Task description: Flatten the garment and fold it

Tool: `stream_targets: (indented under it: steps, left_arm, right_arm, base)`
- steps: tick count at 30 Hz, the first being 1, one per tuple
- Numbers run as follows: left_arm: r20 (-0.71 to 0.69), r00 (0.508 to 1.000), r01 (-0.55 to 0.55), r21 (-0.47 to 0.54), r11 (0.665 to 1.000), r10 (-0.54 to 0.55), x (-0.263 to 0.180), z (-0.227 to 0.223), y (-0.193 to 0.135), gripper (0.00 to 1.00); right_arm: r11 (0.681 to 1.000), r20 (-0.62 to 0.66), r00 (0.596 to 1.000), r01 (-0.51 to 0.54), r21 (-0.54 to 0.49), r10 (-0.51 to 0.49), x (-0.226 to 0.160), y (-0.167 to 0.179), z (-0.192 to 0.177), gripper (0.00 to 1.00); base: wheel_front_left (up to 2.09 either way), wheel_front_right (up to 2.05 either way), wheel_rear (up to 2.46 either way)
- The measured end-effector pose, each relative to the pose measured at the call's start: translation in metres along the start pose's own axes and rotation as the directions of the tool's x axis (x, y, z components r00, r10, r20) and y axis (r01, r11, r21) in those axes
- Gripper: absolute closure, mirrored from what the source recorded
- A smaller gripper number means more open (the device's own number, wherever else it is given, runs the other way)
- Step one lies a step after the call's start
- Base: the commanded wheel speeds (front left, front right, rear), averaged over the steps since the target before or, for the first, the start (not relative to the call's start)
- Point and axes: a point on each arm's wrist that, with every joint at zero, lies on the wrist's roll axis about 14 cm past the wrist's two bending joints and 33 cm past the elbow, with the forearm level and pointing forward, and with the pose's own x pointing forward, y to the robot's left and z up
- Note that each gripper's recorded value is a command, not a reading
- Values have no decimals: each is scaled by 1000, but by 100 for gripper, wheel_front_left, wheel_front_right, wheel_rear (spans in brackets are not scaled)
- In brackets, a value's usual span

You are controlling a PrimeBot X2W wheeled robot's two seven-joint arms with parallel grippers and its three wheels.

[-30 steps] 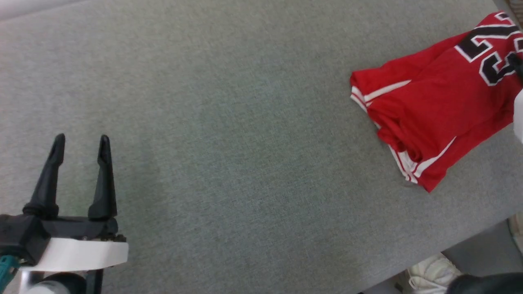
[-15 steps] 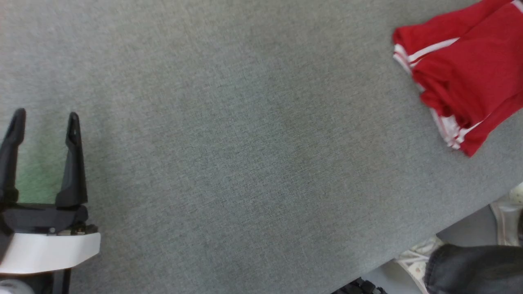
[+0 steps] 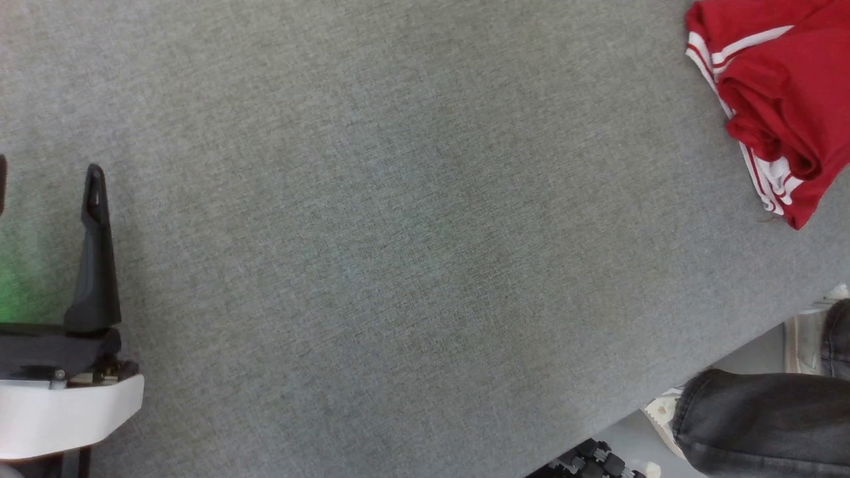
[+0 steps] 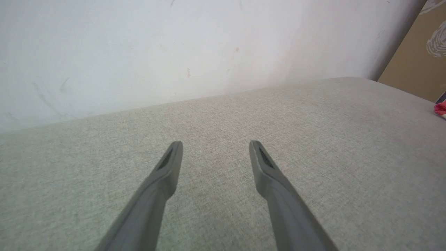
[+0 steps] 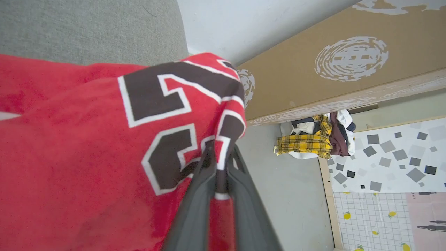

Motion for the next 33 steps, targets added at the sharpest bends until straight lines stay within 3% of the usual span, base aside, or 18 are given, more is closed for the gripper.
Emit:
stream_targets:
  steps: [7, 8, 9, 10, 11, 13, 27, 33]
  left_arm:
    - [7, 1000, -15, -3, 1000, 15, 1, 0, 4, 0]
    - [7, 1000, -22, -4, 1000, 22, 1, -1, 5, 0]
    - [8, 1000, -28, -2, 1000, 28, 1, -1, 7, 0]
    - [17, 999, -32, 2, 999, 32, 2, 0, 8, 0]
    - [19, 999, -35, 2, 999, 35, 2, 0, 9, 0]
    - [29, 999, -39, 2, 999, 39, 2, 2, 10, 0]
    - [130, 986, -101, -15, 995, 102, -10, 21, 22, 0]
    - [118, 984, -133, -33, 991, 136, -20, 25, 23, 0]
  right_arm:
    - [1000, -41, 999, 16, 17, -15, 8, 3, -17, 98]
    - [1000, -49, 999, 19, 22, -18, 9, 4, -20, 79]
    - [999, -52, 998, 21, 27, -19, 10, 4, -22, 51]
    - [999, -56, 998, 22, 27, -20, 11, 4, -24, 36]
    - [999, -62, 998, 23, 30, -22, 12, 5, -25, 30]
    - [999, -69, 997, 25, 36, -22, 14, 6, -28, 1]
    - [996, -23, 998, 57, 75, -55, 15, -6, -24, 0]
    - [974, 101, 988, 93, 207, -116, 7, -24, -2, 0]
  base:
    - [0, 0, 0]
    - [0, 0, 0]
    - [0, 0, 0]
    - [0, 0, 0]
    - [0, 0, 0]
    - [0, 0, 0]
    - [0, 0, 0]
    - [0, 0, 0]
